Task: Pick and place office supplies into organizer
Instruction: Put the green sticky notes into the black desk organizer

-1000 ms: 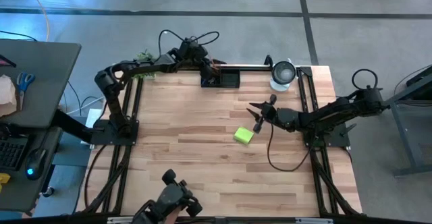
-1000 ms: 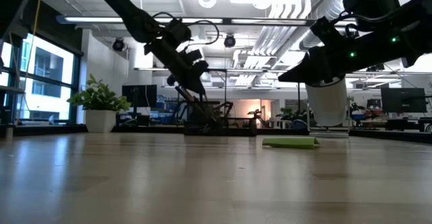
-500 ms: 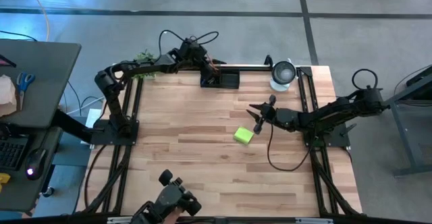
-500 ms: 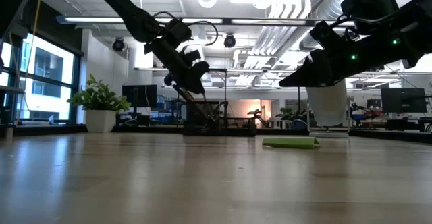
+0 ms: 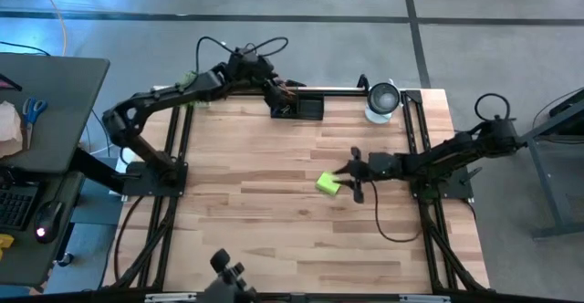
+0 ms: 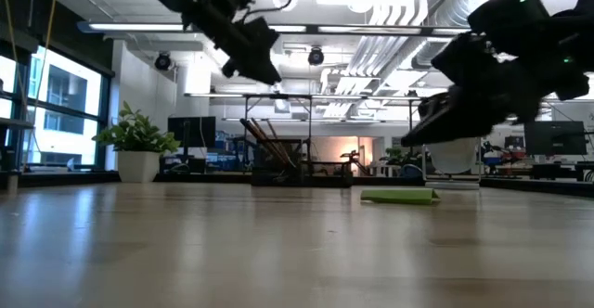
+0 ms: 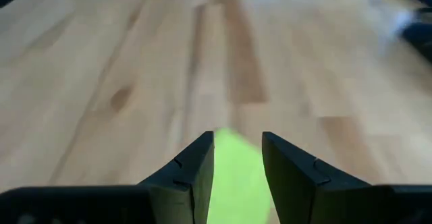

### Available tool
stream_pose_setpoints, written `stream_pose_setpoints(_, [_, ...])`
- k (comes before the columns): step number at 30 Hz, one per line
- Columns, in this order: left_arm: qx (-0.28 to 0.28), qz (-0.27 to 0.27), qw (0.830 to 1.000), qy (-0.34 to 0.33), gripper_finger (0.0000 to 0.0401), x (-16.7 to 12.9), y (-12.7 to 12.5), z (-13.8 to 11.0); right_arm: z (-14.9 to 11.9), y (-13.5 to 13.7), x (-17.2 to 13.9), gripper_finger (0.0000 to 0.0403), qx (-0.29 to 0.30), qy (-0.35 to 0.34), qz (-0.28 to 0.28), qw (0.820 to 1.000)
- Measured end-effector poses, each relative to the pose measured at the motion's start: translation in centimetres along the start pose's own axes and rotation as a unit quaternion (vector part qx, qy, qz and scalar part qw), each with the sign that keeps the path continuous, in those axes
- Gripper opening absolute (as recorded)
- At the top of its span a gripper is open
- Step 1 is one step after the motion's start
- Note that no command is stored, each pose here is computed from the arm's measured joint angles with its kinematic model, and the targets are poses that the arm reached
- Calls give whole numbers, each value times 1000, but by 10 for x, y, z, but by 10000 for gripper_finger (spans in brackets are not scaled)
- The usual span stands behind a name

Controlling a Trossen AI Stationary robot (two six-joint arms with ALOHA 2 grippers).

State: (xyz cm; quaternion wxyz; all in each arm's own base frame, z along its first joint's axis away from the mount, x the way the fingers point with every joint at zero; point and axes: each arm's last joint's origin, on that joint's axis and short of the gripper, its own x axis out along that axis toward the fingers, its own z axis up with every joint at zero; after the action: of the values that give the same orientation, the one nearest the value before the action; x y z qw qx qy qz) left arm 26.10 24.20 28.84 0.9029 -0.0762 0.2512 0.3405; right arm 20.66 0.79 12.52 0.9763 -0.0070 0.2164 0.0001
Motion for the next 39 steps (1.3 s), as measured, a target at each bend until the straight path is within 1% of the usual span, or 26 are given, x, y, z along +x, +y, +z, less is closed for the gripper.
stream_pose_setpoints(3, [15,-25,1000,-1,127,-9,-19,3,-4,14,-1,119,-47,19,26,998])
stream_pose_setpoints(5, [24,-42,999,4,127,-13,-32,3,-5,25,0,119,-87,48,26,995])
stream_pose_setpoints(7, [35,-60,998,5,125,-17,-46,3,-1,36,2,119,-128,88,10,988])
stream_pose_setpoints(10, [50,-85,995,9,122,-20,-66,2,4,47,1,119,-182,159,-39,970])
stream_pose_setpoints(13, [64,-108,992,19,122,-24,-85,-2,13,57,-1,119,-230,178,-73,954])
stream_pose_setpoints(15, [70,-121,990,27,122,-26,-96,-4,14,61,-3,119,-252,180,-74,948])
stream_pose_setpoints(19, [78,-151,985,43,119,-30,-116,-12,11,65,-1,119,-285,184,-64,939])
stream_pose_setpoints(21, [80,-180,979,44,116,-31,-125,-19,6,66,2,119,-308,195,-59,929])
stream_pose_setpoints(25, [65,-244,967,33,109,-30,-141,-32,-4,67,10,119,-335,214,-67,915])
stream_pose_setpoints(29, [47,-285,957,23,101,-29,-154,-50,-10,69,17,119,-343,217,-68,911])
stream_pose_setpoints(34, [23,-299,954,2,89,-25,-159,-70,-14,70,24,119,-367,213,-67,903])
stream_pose_setpoints(39, [5,-299,954,0,77,-23,-157,-83,-13,71,28,119,-379,202,-71,900])
